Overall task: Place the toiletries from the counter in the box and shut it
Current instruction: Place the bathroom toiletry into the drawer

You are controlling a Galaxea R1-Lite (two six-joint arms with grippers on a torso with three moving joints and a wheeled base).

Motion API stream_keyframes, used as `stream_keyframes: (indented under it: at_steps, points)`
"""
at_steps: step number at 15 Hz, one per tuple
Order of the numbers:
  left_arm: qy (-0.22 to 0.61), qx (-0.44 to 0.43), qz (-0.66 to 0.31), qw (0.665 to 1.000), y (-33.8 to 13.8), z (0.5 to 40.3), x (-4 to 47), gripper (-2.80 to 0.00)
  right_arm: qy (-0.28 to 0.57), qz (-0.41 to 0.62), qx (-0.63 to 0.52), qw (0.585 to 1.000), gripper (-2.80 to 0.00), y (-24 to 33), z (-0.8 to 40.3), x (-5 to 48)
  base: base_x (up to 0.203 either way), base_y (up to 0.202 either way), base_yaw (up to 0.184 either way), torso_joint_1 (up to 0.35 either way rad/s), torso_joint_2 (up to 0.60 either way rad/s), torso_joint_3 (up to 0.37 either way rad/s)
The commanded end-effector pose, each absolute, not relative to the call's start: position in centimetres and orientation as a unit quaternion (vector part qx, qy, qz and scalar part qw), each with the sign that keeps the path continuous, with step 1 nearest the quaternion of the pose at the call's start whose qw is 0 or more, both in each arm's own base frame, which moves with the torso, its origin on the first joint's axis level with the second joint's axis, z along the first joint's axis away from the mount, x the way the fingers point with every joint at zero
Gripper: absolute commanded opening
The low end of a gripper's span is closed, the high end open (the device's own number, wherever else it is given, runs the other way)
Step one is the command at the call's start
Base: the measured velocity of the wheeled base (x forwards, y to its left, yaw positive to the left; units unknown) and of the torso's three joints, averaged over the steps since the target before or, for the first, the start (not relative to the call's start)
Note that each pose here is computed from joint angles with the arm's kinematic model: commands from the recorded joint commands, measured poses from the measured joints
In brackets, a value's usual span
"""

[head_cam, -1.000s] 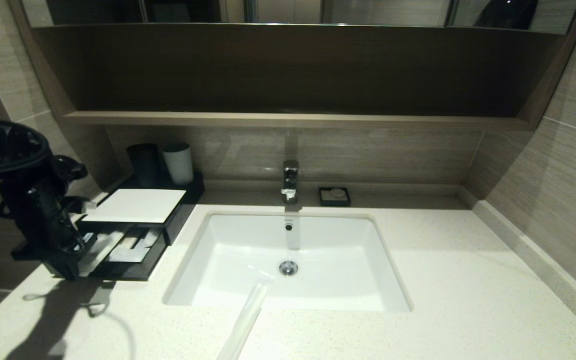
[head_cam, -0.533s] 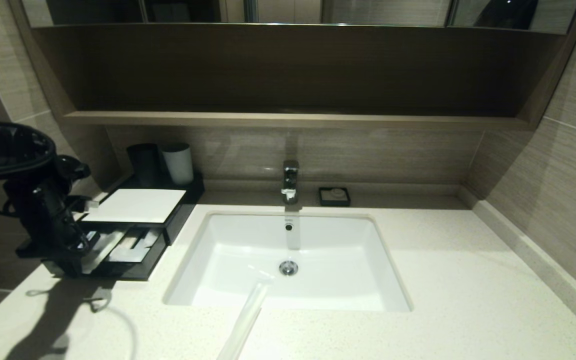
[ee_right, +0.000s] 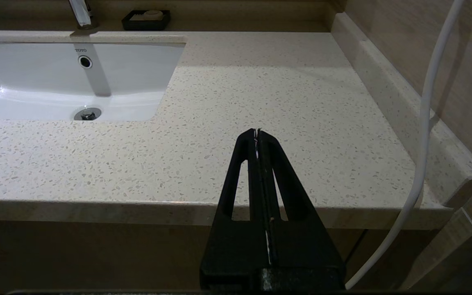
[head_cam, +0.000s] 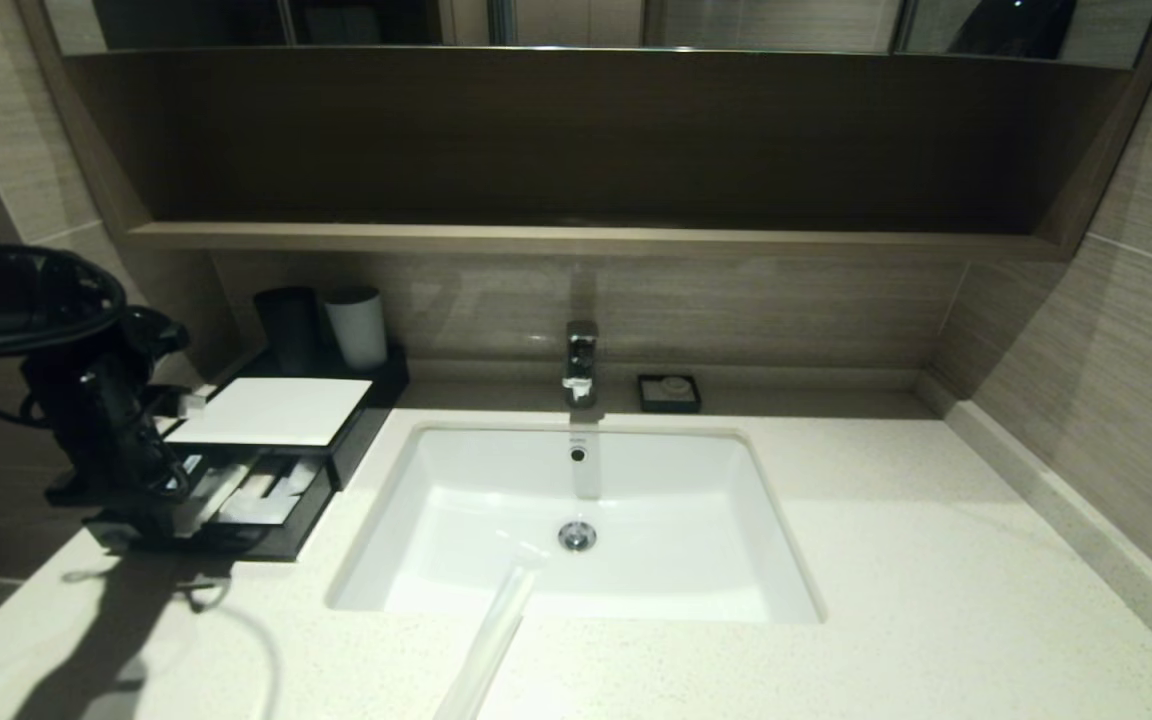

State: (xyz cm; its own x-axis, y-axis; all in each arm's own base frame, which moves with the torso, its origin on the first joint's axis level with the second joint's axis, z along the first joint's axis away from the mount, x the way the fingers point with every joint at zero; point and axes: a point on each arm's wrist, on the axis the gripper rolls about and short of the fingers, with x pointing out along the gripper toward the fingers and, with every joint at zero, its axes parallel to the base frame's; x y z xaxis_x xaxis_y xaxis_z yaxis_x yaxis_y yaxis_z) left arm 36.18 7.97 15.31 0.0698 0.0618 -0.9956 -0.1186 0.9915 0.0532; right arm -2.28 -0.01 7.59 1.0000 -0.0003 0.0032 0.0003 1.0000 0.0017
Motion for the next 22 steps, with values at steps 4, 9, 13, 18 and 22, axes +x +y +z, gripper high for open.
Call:
stream_keyframes:
  at_steps: [4,9,13,18,22]
  points:
    - [0.678,-0.016,0.059,0.733,7.7,15.1,36.9,-2.8,-0.001,0.0,0.001,1.0,-2.8,0.0,7.5,-2.3,0.0,0.0,0.0,0.0,0.0,0.0]
    - [0.663,-0.01,0.061,0.746,7.7,15.1,37.7,-2.8,-0.001,0.0,0.001,1.0,-2.8,0.0,7.5,-2.3,0.0,0.0,0.0,0.0,0.0,0.0]
    - [0.653,-0.01,0.062,0.755,7.6,15.5,37.7,-2.8,-0.002,0.0,0.001,1.0,-2.8,0.0,7.5,-2.3,0.0,0.0,0.0,0.0,0.0,0.0]
    - [0.6,-0.009,0.063,0.797,6.0,20.9,35.2,-2.8,-0.001,0.0,0.001,1.0,-2.8,0.0,7.5,-2.3,0.0,0.0,0.0,0.0,0.0,0.0]
    - [0.573,0.024,0.016,0.819,1.0,24.6,30.7,-2.8,-0.002,0.0,0.001,1.0,-2.8,0.0,7.5,-2.3,0.0,0.0,0.0,0.0,0.0,0.0]
